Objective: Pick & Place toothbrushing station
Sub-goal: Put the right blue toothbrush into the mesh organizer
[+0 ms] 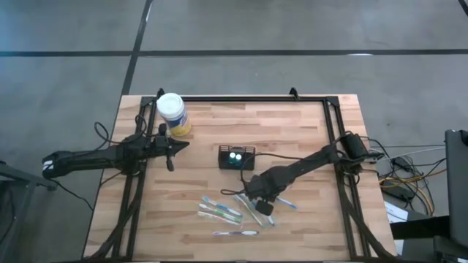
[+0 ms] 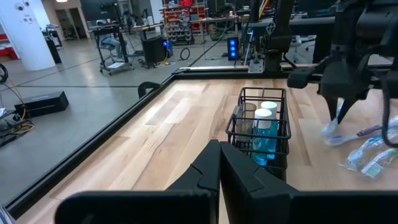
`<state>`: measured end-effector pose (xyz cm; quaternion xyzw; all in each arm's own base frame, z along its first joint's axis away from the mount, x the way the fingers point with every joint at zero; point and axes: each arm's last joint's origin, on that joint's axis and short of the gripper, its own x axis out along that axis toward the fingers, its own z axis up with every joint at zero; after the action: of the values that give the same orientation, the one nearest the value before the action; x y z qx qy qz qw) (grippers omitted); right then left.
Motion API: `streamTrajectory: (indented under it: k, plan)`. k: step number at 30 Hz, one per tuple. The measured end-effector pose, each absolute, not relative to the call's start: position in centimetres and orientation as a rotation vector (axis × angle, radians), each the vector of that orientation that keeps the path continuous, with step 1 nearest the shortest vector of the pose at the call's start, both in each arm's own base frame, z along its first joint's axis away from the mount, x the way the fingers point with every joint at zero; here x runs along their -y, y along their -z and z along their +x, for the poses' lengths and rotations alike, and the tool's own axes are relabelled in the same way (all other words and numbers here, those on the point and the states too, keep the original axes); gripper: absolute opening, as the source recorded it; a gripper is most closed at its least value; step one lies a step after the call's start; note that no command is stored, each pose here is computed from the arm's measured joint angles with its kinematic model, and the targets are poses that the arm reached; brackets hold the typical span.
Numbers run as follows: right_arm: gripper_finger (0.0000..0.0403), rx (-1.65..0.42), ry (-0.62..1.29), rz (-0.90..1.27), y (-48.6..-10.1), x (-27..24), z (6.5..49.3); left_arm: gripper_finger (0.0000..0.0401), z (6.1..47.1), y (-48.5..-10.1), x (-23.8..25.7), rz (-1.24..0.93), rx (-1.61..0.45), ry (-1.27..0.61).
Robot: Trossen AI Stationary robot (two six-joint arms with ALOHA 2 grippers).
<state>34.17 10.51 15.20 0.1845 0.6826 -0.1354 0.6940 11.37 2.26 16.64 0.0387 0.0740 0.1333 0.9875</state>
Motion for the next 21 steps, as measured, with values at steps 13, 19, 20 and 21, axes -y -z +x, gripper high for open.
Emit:
streamTrajectory:
  k: [13,19,20,21]
  plan:
    - [0.0015,-0.939,0.099,0.285,-28.3,-9.0,31.3,0.0007,11.4,-16.6,-2.3,0.077,-0.148,-0.269]
    - [0.0014,-0.626,0.076,0.204,-33.3,-6.4,27.2,0.0007,11.4,-16.6,-2.3,0.071,-0.147,-0.270]
    - [0.0014,-0.577,0.086,0.195,-33.8,-5.9,26.4,0.0007,11.4,-16.6,-2.3,0.071,-0.147,-0.271]
    - [0.0014,-0.528,0.090,0.187,-34.1,-5.4,25.5,0.0007,11.4,-16.6,-2.3,0.071,-0.147,-0.271]
